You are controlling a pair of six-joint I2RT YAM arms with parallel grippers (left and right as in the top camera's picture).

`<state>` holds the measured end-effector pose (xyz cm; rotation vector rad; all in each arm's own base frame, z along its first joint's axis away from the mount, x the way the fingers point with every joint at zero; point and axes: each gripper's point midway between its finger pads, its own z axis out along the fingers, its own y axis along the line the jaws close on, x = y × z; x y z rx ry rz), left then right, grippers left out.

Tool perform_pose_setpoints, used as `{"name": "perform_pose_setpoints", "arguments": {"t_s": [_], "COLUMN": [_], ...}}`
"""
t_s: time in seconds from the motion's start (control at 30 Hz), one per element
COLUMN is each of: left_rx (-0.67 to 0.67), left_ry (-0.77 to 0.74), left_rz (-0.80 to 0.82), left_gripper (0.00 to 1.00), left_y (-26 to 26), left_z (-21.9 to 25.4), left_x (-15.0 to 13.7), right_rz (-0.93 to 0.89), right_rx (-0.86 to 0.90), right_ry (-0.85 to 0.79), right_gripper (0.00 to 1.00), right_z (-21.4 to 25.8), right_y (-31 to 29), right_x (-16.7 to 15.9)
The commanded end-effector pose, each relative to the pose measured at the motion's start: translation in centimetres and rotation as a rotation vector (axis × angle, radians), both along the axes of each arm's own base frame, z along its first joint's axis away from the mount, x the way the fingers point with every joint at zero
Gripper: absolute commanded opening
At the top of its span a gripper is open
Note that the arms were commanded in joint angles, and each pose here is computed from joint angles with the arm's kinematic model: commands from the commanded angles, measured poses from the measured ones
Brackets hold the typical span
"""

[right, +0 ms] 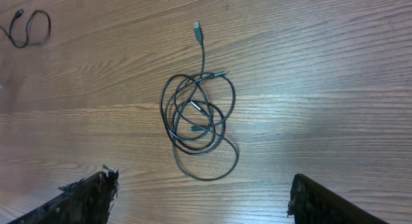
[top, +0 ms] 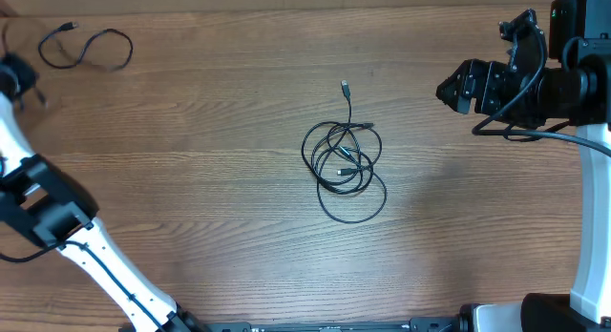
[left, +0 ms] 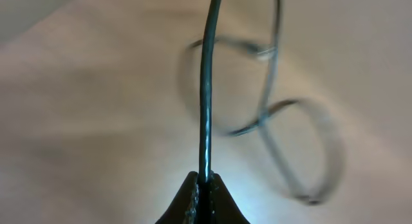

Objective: Untangle cables

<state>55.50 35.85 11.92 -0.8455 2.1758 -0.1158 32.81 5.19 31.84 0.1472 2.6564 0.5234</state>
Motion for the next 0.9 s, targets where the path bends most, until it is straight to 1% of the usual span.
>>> {"name": "perform_pose_setpoints", "arguments": {"t_s": [0.0, 0.07, 0.17, 0.2, 0.23, 0.27, 0.3, 0.33, 0.37, 0.43, 0.5, 0.53, 0.63, 0.73, 0.87], "left_rx": [-0.242, -0.246, -0.214, -0.191, -0.171, -0.128, -0.122, -0.126, -0.136, -0.140, -0.123, -0.113, -0.127, -0.194, -0.307], "left_ry": [-0.112, -0.101, -0.066, -0.050, -0.039, -0.013, -0.008, -0.003, -0.001, 0.009, 0.016, 0.019, 0.013, -0.029, -0.128], "left_rz": [0.070, 0.089, 0.139, 0.156, 0.172, 0.207, 0.212, 0.210, 0.201, 0.181, 0.150, 0.137, 0.083, 0.014, -0.127], "left_gripper": [0.04, 0.04, 0.05, 0.06, 0.11, 0.29, 0.31, 0.37, 0.49, 0.76, 0.98, 1.00, 1.00, 1.00, 1.00], "left_y": [-4.5, -6.0, -6.9, -7.1, -7.0, -6.8, -6.8, -6.9, -7.0, -7.3, -7.3, -7.2, -7.6, -8.6, -10.7], "left_z": [2.0, 1.4, 0.2, -0.4, -0.7, -1.7, -2.1, -2.7, -3.0, -3.5, -3.5, -3.5, -3.0, -1.9, 1.0], "left_x": [3.1, 4.0, 4.7, 4.9, 4.9, 5.0, 5.0, 5.1, 5.2, 5.2, 5.1, 5.0, 5.0, 5.4, 6.3], "right_rz": [-0.003, -0.003, -0.003, -0.003, -0.003, -0.003, -0.003, -0.003, -0.003, -0.003, -0.003, -0.003, -0.003, -0.003, -0.003], "right_rx": [0.006, 0.006, 0.006, 0.007, 0.006, 0.006, 0.007, 0.006, 0.007, 0.007, 0.007, 0.007, 0.006, 0.006, 0.007], "right_ry": [-0.005, -0.004, 0.001, 0.005, 0.008, 0.015, 0.019, 0.022, 0.024, 0.026, 0.025, 0.025, 0.022, 0.023, 0.027], "right_gripper": [0.86, 0.86, 0.86, 0.86, 0.86, 0.86, 0.86, 0.86, 0.86, 0.86, 0.86, 0.86, 0.86, 0.86, 0.86], "right_z": [0.1, 0.1, 0.0, 0.0, 0.0, -0.1, -0.1, -0.2, -0.2, -0.2, -0.2, -0.2, -0.2, -0.2, -0.2], "right_y": [0.0, 0.0, 0.0, 0.0, 0.0, 0.0, 0.0, 0.0, 0.0, 0.0, 0.0, 0.0, 0.0, 0.0, 0.0], "right_x": [0.0, 0.0, -0.1, -0.2, -0.2, -0.4, -0.4, -0.5, -0.6, -0.6, -0.6, -0.6, -0.5, -0.5, -0.6]}}
